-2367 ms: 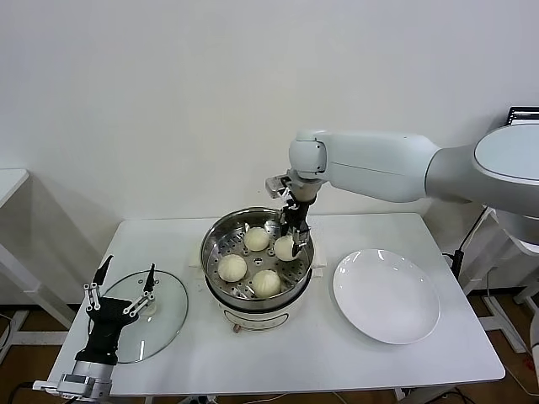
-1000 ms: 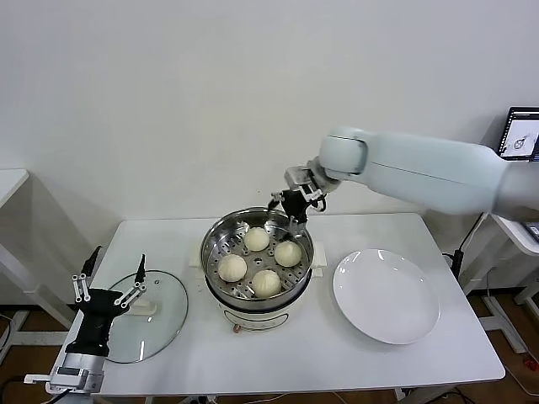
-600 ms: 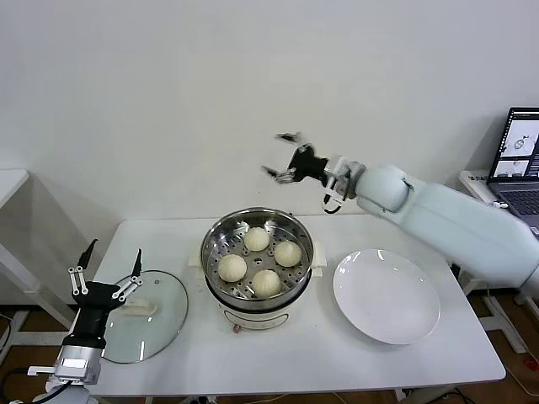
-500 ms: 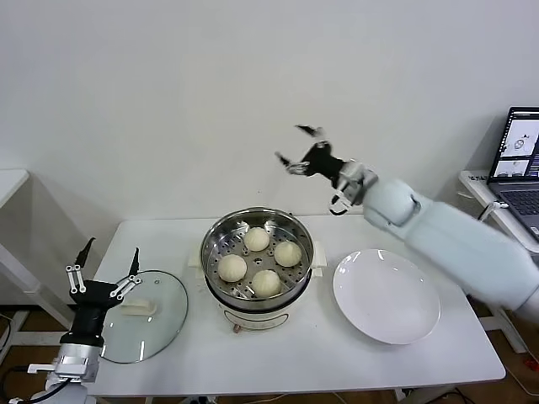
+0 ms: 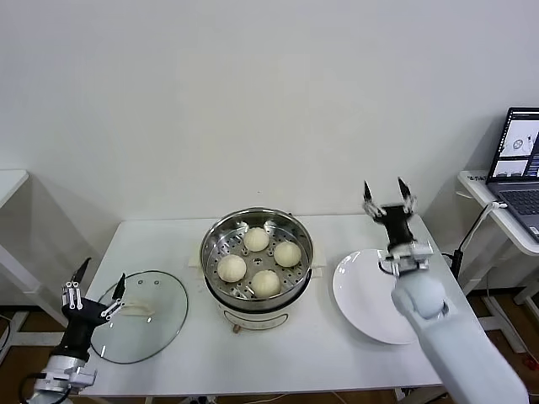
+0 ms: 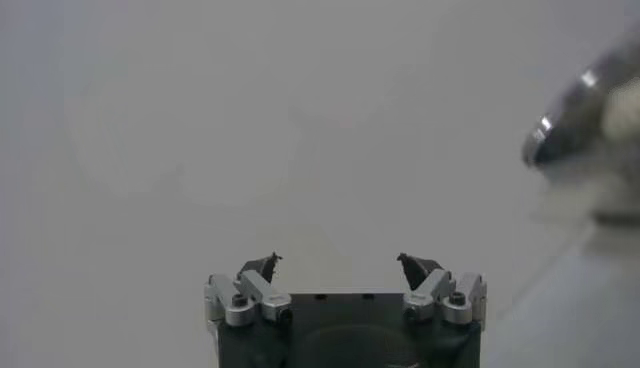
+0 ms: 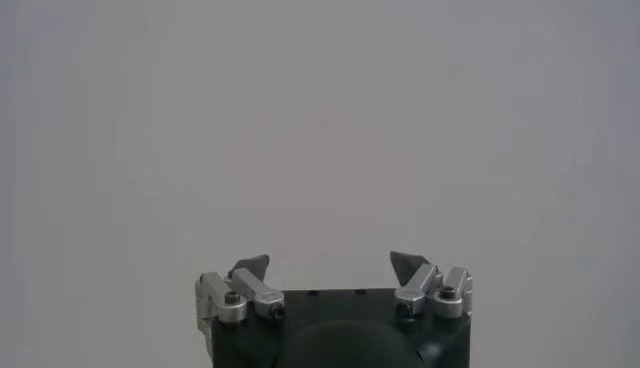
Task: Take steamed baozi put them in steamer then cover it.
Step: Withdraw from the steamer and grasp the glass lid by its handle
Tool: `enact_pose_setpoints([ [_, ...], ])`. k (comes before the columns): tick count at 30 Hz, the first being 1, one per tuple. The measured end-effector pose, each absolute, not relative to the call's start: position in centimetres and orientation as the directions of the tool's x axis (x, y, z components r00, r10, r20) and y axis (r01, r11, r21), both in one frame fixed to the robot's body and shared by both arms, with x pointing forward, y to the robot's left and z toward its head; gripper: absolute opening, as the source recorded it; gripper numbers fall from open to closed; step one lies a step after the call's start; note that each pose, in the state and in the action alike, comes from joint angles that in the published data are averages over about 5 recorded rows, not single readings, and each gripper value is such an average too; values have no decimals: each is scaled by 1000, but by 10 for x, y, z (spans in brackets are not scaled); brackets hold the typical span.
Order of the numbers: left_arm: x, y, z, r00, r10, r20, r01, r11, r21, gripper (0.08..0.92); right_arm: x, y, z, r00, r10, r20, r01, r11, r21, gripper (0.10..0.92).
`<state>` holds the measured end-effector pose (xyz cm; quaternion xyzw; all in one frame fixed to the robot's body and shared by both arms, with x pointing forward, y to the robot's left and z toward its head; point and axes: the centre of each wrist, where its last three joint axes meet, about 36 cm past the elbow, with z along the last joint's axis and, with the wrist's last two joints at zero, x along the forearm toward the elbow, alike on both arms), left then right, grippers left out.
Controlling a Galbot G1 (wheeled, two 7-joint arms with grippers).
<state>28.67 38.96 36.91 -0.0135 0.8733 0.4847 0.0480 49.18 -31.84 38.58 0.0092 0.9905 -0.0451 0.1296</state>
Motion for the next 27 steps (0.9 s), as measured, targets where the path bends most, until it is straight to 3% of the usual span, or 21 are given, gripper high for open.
enact_pose_setpoints([
  [7,271,414,328,-999,38,-26,-12,326,945,823,453,-317,345,-973,89,-213,102,994,-49,823],
  [15,258,424,285,-996,83,-8,7,177,984,823,429,-309,316,-975,136,-176,144,989,-34,823],
  [27,261,424,259,-990,141,-7,-1,42,999,823,408,-299,291,-976,171,-136,176,984,-30,823],
])
